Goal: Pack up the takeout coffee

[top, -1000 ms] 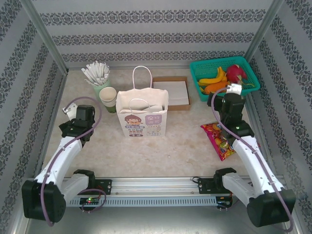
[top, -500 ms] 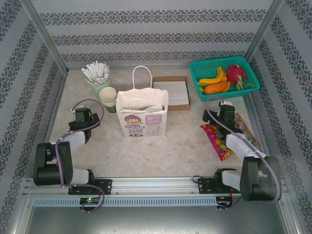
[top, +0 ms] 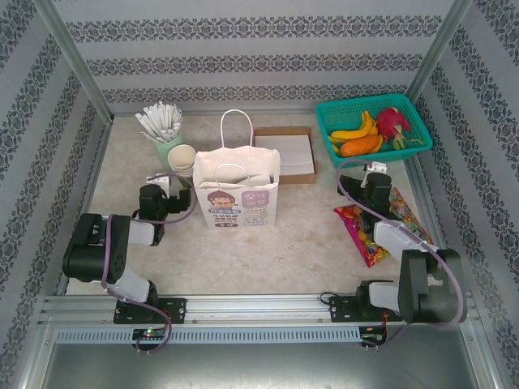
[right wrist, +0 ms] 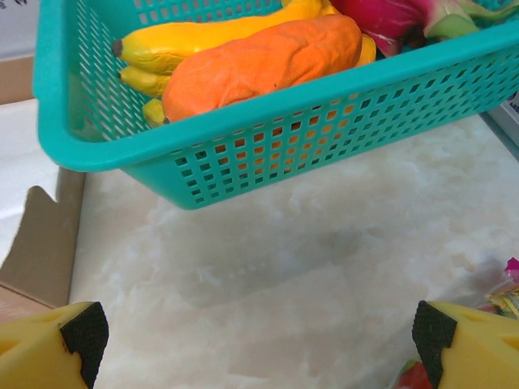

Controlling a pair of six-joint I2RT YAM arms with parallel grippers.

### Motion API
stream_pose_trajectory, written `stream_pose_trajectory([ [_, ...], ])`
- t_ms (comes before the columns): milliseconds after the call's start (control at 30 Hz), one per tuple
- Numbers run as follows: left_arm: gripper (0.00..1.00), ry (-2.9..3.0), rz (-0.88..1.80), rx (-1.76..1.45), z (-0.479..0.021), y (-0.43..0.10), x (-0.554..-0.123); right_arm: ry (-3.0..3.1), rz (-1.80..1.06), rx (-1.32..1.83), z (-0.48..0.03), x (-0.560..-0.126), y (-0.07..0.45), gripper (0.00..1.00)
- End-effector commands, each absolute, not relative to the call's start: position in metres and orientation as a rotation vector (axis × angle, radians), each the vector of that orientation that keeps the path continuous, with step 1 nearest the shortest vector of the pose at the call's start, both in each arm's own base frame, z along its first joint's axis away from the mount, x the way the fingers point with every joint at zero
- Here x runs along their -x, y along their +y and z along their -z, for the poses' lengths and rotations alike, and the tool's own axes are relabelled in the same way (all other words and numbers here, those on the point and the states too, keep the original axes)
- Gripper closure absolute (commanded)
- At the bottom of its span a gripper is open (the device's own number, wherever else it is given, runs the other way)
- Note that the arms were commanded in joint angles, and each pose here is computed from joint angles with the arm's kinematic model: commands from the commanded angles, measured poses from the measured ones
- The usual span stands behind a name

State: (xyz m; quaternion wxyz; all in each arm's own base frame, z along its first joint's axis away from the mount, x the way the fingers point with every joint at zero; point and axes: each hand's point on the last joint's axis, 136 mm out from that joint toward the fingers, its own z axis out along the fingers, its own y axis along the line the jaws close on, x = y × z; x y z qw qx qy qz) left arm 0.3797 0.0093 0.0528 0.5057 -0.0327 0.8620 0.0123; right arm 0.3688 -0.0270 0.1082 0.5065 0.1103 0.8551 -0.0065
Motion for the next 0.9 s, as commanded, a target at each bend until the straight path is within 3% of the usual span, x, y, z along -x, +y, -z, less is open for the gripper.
stream_pose_trajectory([
  [0,0.0,1.945,-0.143,0.14,-0.084,0.026,-0.394,1.979,0.066,-0.268,-0.117,-0.381,-0.036,0.02],
  [333,0.0,1.929,-0.196,0.191,-0.087,0.033,-0.392,1.829,0.187,-0.124,-0.118,-0.379,-0.012,0.02],
  [867,0.0,1.934,-0.191,0.184,-0.086,0.032,-0.392,1.853,0.158,-0.19,-0.108,-0.392,-0.024,0.02],
])
